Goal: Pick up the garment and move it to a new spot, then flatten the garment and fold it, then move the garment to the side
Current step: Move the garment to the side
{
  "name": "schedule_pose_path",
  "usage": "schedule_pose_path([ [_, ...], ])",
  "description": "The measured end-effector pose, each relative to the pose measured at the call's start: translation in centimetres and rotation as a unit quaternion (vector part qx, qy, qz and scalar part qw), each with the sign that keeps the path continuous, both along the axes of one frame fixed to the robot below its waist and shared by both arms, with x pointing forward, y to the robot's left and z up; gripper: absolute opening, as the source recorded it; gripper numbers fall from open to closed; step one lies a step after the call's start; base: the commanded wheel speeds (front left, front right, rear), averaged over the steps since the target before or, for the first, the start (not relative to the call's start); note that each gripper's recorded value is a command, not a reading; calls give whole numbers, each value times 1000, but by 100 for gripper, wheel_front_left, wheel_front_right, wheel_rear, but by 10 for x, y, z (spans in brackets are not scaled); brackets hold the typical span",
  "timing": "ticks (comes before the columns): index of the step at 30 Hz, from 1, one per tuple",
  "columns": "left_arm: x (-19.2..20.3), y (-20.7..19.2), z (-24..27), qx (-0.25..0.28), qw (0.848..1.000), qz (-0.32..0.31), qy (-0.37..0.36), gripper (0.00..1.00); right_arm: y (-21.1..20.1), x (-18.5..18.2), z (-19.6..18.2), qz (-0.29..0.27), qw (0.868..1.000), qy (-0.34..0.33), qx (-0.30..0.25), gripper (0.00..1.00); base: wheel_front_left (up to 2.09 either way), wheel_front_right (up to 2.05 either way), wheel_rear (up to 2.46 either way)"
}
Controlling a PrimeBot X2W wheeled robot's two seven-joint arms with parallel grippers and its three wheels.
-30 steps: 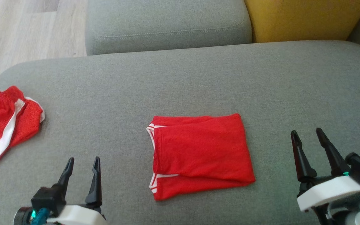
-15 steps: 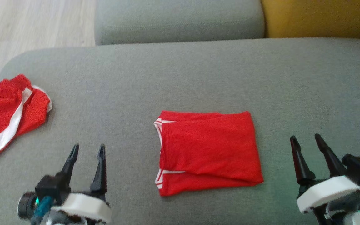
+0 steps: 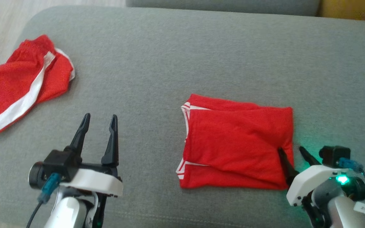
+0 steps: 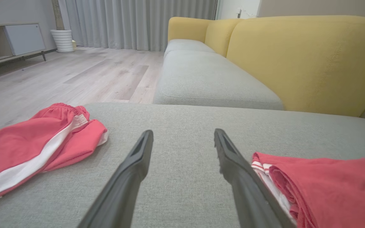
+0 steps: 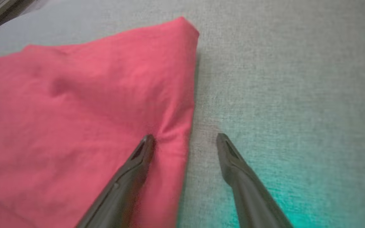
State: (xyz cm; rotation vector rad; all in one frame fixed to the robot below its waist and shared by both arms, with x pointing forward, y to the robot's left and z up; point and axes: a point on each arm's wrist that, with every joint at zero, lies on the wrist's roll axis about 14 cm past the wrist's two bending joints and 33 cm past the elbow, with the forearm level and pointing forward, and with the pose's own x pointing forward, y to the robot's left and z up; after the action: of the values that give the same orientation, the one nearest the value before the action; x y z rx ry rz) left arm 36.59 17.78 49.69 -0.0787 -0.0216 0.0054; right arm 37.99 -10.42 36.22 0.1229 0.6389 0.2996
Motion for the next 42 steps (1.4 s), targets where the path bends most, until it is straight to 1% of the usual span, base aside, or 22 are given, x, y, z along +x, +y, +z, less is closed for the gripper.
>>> schedule_pose_path([
  [3,0,6,-2,2,1000,8,2,100,7,4,-6,7,1000,15,2,100,0,0,0],
  [4,0,7,-3,2,1000,11,3,100,9,6,-6,10,1000,16,3,61,0,0,0],
  [5,0,8,-4,1,1000,13,5,100,11,7,-7,12,1000,20,3,17,0,0,0],
  [6,0,8,-5,1,1000,14,6,100,12,8,-6,14,1000,21,3,0,0,0,0],
  [11,7,2,-5,-3,1000,2,5,100,17,9,-2,16,1000,15,10,0,0,0,0],
  [17,20,-15,-6,-5,1000,-24,1,100,8,12,10,13,1000,-8,4,0,0,0,0],
  [21,35,-42,-4,-12,998,-68,-9,100,-28,26,31,-19,999,-46,-19,0,0,0,0],
  [24,44,-61,-6,-14,995,-96,-10,100,-66,35,43,-56,995,-67,-43,0,0,0,0],
  [27,54,-81,-8,-17,991,-129,-12,100,-113,43,57,-103,988,-85,-71,0,0,0,0],
  [30,68,-100,-6,-24,987,-157,-21,100,-163,49,70,-152,978,-96,-103,0,0,0,0],
  [33,80,-114,-9,-26,984,-175,-24,100,-205,53,78,-190,968,-100,-130,0,0,0,0],
  [37,91,-128,-21,-32,980,-197,-16,100,-236,62,87,-217,959,-105,-151,0,0,0,0],
  [42,106,-152,-31,-36,971,-236,-16,100,-266,69,88,-248,948,-101,-170,0,0,0,0],
])
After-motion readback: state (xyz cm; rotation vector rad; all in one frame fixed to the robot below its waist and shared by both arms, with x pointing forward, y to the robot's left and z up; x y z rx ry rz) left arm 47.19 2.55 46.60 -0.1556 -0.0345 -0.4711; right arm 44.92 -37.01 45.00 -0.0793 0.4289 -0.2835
